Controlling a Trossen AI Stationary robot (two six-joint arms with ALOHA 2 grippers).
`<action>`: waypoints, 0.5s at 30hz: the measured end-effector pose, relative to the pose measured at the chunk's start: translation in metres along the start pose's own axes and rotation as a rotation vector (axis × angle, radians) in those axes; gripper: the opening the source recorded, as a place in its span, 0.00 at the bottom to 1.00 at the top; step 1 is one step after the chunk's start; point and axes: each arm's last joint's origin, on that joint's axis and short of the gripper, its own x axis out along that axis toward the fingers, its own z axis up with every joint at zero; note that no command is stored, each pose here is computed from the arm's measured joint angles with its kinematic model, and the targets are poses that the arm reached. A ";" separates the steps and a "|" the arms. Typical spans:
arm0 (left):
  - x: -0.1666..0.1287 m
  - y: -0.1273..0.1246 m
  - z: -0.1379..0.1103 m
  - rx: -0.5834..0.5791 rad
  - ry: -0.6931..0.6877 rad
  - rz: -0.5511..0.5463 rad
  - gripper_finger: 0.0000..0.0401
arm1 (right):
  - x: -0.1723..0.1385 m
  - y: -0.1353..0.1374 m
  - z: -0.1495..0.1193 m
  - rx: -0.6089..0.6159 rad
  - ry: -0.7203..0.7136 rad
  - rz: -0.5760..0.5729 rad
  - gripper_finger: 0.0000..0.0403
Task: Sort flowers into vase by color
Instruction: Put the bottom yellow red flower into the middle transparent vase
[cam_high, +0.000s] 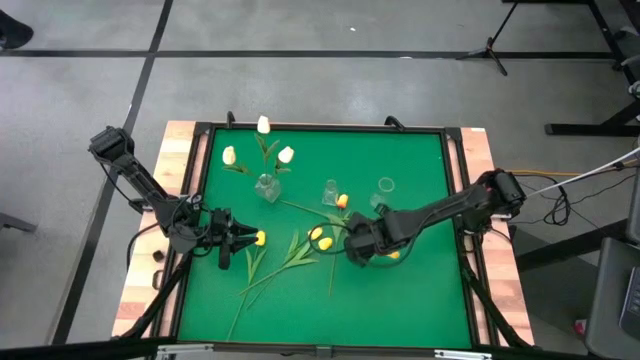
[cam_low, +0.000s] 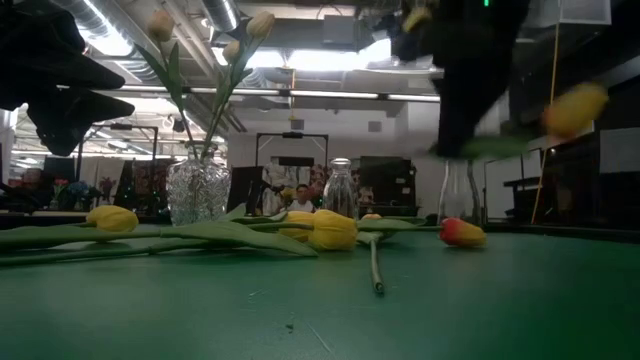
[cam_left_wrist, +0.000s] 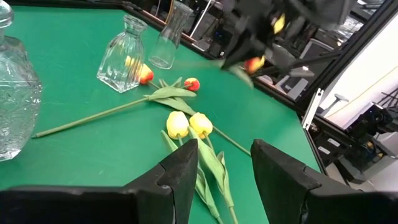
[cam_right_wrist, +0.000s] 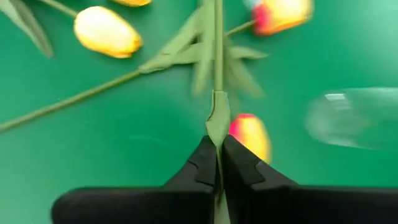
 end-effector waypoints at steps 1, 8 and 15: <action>0.000 0.000 0.000 0.000 0.000 0.000 0.37 | -0.010 -0.002 0.004 -0.018 0.002 -0.027 0.02; 0.000 0.000 0.000 -0.001 0.001 -0.001 0.37 | -0.084 -0.023 0.026 -0.096 -0.021 -0.171 0.02; 0.000 0.000 0.000 0.001 0.003 -0.001 0.37 | -0.120 -0.049 0.045 -0.226 -0.126 -0.233 0.02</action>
